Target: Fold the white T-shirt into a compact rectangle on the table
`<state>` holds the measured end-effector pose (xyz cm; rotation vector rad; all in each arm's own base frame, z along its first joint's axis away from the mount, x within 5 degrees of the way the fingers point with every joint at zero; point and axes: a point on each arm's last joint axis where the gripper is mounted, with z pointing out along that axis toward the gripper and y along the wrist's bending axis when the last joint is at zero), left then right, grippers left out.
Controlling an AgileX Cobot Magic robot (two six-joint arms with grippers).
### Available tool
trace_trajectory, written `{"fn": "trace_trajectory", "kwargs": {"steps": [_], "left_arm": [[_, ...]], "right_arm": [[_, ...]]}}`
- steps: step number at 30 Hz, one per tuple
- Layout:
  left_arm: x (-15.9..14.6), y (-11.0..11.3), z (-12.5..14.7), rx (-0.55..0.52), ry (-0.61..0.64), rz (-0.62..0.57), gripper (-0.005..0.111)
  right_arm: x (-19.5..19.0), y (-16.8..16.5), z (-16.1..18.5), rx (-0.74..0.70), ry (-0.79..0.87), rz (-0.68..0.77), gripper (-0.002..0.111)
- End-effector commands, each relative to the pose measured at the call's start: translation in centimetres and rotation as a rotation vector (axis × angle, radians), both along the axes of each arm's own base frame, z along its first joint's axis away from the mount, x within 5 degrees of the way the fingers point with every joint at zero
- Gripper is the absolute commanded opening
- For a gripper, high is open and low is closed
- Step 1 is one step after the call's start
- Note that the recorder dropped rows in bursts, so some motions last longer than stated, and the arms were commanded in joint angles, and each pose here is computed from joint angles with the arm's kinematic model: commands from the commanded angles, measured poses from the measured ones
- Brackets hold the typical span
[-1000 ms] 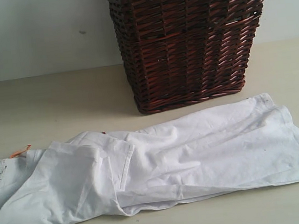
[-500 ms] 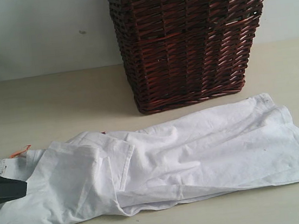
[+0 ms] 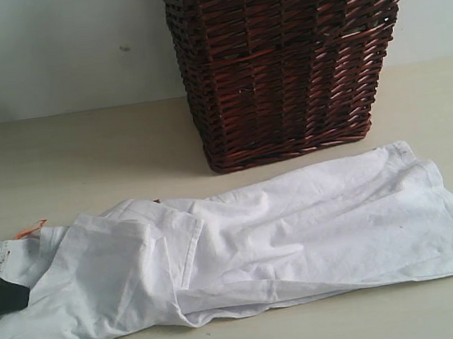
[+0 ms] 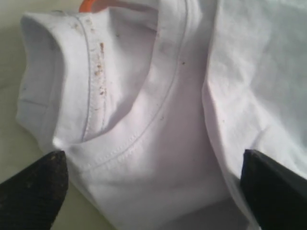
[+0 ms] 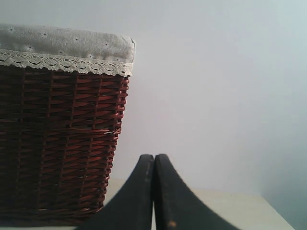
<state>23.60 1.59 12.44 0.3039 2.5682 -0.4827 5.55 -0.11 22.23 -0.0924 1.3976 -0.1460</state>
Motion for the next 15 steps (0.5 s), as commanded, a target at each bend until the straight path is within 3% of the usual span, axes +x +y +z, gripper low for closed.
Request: {"fn": "trace_trajectory", "kwargs": {"steps": [1, 11, 15], "left_arm": [[0.6, 0.1, -0.1, -0.027, -0.027, 0.057, 0.093], [1.4, 0.3, -0.1, -0.023, -0.106, 0.077, 0.093], [1.4, 0.3, -1.1, -0.035, -0.079, 0.076, 0.093]], "right_arm": [[0.0, 0.0, -0.1, 0.001, -0.008, -0.005, 0.000], [0.0, 0.0, -0.1, 0.001, -0.008, -0.005, 0.000], [0.0, 0.0, -0.1, 0.001, -0.008, -0.005, 0.000]]}}
